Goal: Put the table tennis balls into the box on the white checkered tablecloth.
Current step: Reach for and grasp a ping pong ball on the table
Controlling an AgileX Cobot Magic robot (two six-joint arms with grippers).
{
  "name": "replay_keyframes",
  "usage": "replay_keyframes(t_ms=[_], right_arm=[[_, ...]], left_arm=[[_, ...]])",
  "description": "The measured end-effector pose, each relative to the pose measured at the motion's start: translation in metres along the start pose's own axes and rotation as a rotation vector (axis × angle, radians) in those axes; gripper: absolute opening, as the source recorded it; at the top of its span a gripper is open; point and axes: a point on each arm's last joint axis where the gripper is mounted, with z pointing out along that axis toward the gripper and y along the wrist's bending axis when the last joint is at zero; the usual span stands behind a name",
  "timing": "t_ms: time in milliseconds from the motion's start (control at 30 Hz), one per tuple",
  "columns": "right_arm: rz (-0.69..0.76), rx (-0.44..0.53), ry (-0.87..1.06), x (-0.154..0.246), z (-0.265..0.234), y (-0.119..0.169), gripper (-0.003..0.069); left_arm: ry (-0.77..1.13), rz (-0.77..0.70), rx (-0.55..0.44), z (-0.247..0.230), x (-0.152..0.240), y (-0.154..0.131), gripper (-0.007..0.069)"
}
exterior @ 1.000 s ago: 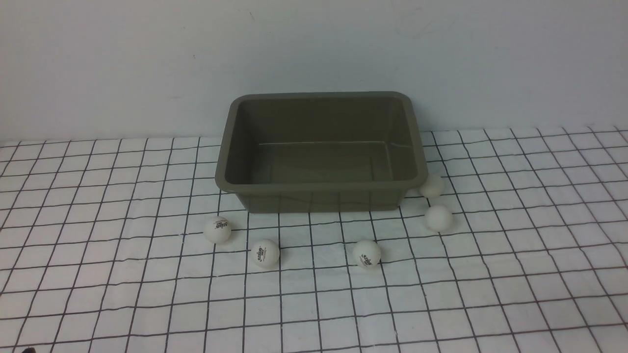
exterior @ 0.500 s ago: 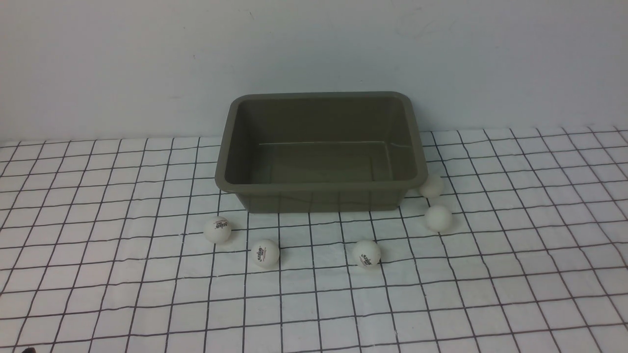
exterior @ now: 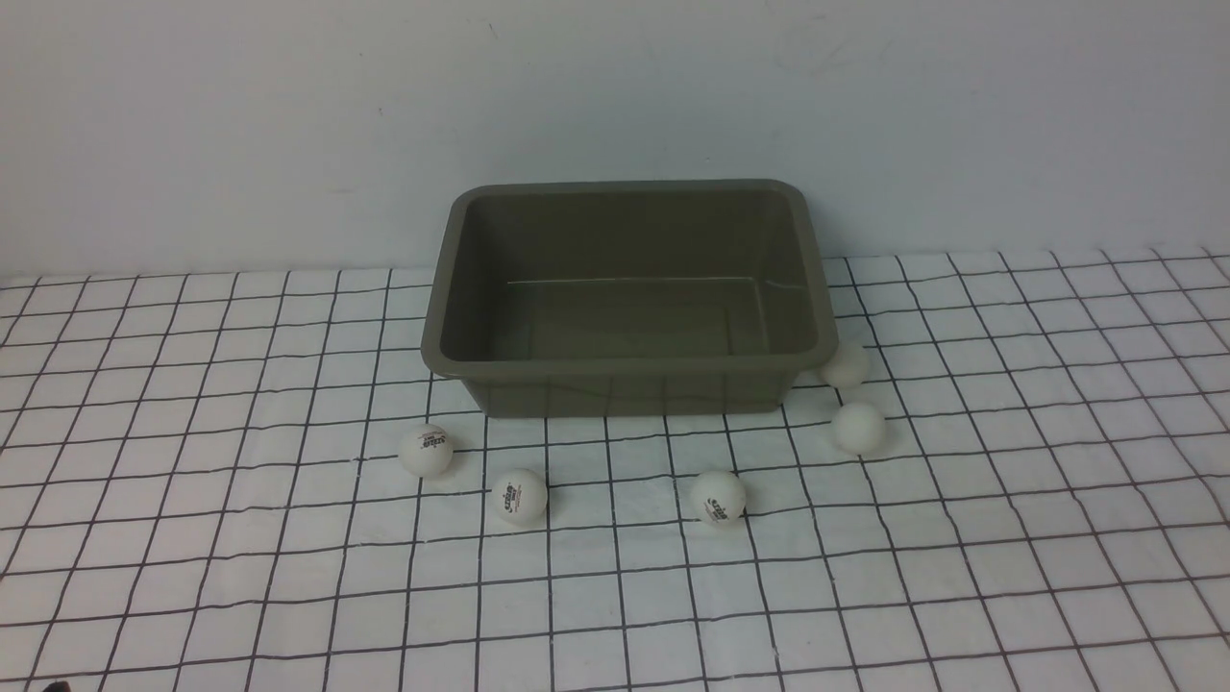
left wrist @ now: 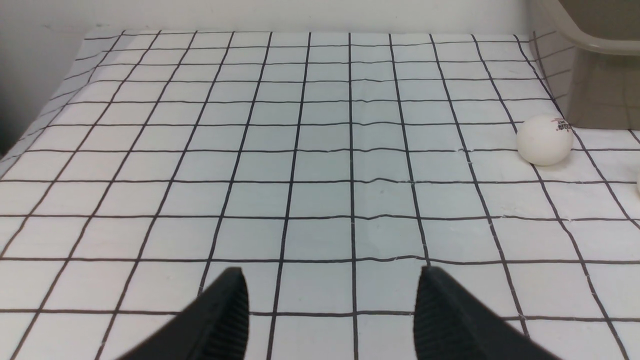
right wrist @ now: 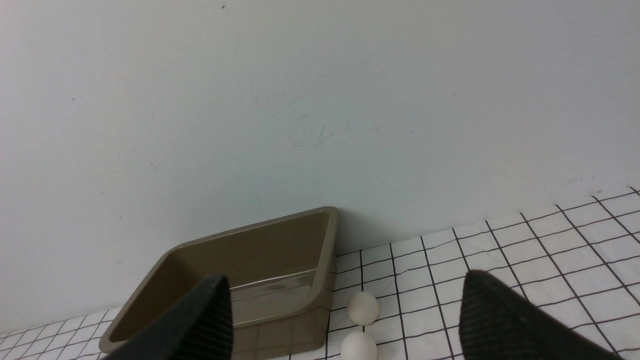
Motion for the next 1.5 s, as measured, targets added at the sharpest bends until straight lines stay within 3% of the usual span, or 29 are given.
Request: replay_keyframes(t_ms=[400,533,600,700,833,1300,1500], right_arm=[[0.000,-0.002,-0.007,-0.001,-0.001,0.001,0.0540],[-0.018,-0.003,-0.009,-0.001,-0.001,0.001,0.0486],[-0.024,-0.003,-0.009,-0.001,-0.001,0.001,0.0419],[-0.024,-0.003,-0.006,-0.001,-0.001,0.001,0.0350],[-0.026,-0.001,0.023,0.001,-0.001,0.000,0.0318],[-0.051,0.001,0.080,0.007,-0.001,0.000,0.0314],[-0.094,-0.002,0.100,0.008,-0.001,0.000,0.0314]], left_arm=[[0.000,0.032,-0.008,0.000,0.000,0.001,0.0405],[0.000,0.032,-0.008,0.000,0.000,0.001,0.0405],[-0.005,0.031,-0.008,0.000,0.000,0.001,0.0405],[-0.051,-0.026,0.004,0.000,-0.004,0.000,0.0405],[-0.099,-0.122,0.027,0.000,-0.009,-0.002,0.0405],[-0.148,-0.480,0.133,-0.002,-0.015,-0.008,0.0405],[-0.200,-0.494,0.132,-0.002,-0.020,-0.007,0.0405]])
